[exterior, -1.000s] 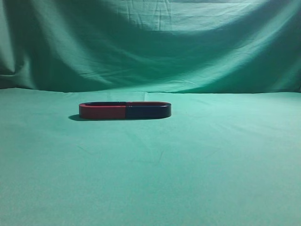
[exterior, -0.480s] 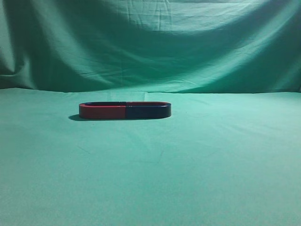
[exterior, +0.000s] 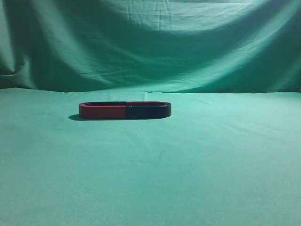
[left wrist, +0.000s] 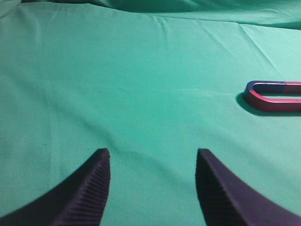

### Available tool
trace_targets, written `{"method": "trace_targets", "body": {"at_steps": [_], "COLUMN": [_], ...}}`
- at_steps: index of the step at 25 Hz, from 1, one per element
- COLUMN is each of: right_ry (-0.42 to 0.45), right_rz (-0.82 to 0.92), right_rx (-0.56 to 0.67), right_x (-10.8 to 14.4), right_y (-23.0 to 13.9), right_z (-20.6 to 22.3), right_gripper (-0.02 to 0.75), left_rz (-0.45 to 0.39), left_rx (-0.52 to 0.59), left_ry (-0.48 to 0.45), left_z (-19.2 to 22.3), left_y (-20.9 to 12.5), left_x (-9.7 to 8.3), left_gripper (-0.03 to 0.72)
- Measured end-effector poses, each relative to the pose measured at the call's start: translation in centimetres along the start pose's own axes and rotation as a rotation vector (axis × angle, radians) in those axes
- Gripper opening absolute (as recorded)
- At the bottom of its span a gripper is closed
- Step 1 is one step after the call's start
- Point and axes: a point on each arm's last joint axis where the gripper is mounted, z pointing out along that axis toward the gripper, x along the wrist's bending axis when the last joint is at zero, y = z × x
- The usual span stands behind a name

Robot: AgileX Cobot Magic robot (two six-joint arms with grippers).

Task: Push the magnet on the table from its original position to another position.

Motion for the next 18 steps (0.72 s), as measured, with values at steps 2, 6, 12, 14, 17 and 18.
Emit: {"method": "trace_targets", "body": {"at_steps": [2,6,12,14,17,18], "right_ry": [0.007,0.011,0.013,0.013,0.013,0.013], "right_rz": [-0.001,0.002,0.005,0.005,0.005,0.005], "right_rx": [0.001,0.002,0.002,0.002,0.002,0.002], "right_x": [0.07,0.1,0.12,0.12,0.12,0.12], "right_y": [-0.01,-0.01,-0.01,-0.01,-0.01,-0.01], "right_z": [0.0,0.0,0.0,0.0,0.0,0.0], "right_gripper": [0.0,0.0,0.0,0.0,0.0,0.0], "left_rz": [0.0,0.0,0.0,0.0,0.0,0.0], "left_rx": [0.0,0.0,0.0,0.0,0.0,0.0], "left_ry": [0.0,0.0,0.0,0.0,0.0,0.0], "left_z": [0.0,0.0,0.0,0.0,0.0,0.0], "left_y": [0.0,0.0,0.0,0.0,0.0,0.0], "left_x": [0.0,0.0,0.0,0.0,0.0,0.0], "left_gripper": [0.372,0.372,0.372,0.372,0.372,0.372]}}
